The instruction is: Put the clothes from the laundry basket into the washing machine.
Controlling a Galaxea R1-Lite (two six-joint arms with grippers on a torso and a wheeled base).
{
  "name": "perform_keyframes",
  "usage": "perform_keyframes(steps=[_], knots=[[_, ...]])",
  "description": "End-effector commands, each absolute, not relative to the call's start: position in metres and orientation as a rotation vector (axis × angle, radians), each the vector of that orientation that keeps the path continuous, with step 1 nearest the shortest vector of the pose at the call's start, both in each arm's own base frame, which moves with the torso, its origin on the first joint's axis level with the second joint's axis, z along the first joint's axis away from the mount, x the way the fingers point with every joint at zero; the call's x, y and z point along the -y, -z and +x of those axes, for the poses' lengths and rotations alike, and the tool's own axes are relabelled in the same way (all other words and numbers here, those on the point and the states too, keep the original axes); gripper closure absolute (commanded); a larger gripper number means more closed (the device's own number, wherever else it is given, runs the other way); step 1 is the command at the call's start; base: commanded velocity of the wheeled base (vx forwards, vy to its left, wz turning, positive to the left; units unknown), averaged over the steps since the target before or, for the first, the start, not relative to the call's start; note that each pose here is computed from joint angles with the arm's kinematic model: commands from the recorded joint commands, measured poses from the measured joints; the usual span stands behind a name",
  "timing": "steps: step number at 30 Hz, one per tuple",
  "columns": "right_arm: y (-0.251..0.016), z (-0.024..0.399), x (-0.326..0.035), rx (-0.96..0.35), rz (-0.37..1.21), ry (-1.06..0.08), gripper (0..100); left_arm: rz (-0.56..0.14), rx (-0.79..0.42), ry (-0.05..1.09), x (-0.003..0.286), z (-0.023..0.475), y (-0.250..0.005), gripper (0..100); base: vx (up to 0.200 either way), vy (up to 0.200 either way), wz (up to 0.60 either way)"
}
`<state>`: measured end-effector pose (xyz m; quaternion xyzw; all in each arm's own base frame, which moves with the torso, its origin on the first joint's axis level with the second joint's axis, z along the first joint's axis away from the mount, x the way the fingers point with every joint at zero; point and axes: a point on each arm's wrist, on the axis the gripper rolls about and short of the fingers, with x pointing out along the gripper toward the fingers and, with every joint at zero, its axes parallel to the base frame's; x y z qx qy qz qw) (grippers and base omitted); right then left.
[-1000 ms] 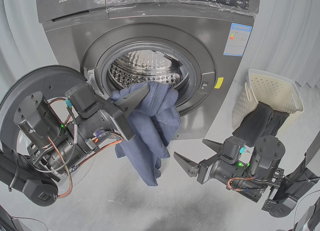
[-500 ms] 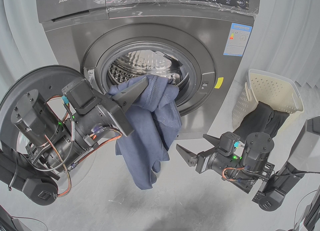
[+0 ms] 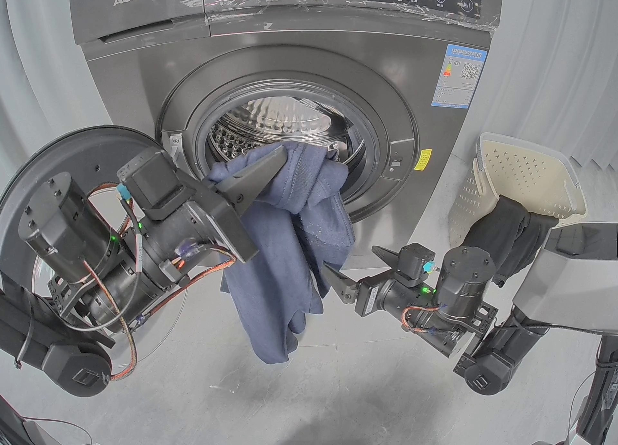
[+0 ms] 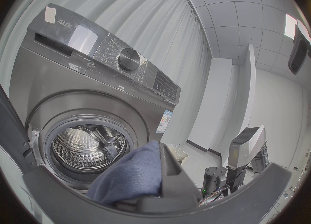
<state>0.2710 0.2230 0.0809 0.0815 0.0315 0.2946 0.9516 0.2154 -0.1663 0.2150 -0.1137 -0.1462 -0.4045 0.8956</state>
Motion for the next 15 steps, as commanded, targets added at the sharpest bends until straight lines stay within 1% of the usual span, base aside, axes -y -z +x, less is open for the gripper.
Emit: perform_keyframes(steps=[1,8,15], knots=[[-0.067,0.278,-0.233,-0.084,0.159,-0.620,0,-0.236,0.303,0.838,0.166,0.215,-0.215,100,0.000,0.000,0.00],[-0.055,0.295,-0.242,-0.074,0.161,-0.615,0,-0.237,0.305,0.840,0.166,0.215,-0.215,100,0.000,0.000,0.00],[-0.059,0.308,-0.249,-0.028,0.180,-0.613,0,-0.235,0.300,0.843,0.167,0.215,-0.214,100,0.000,0.000,0.00]])
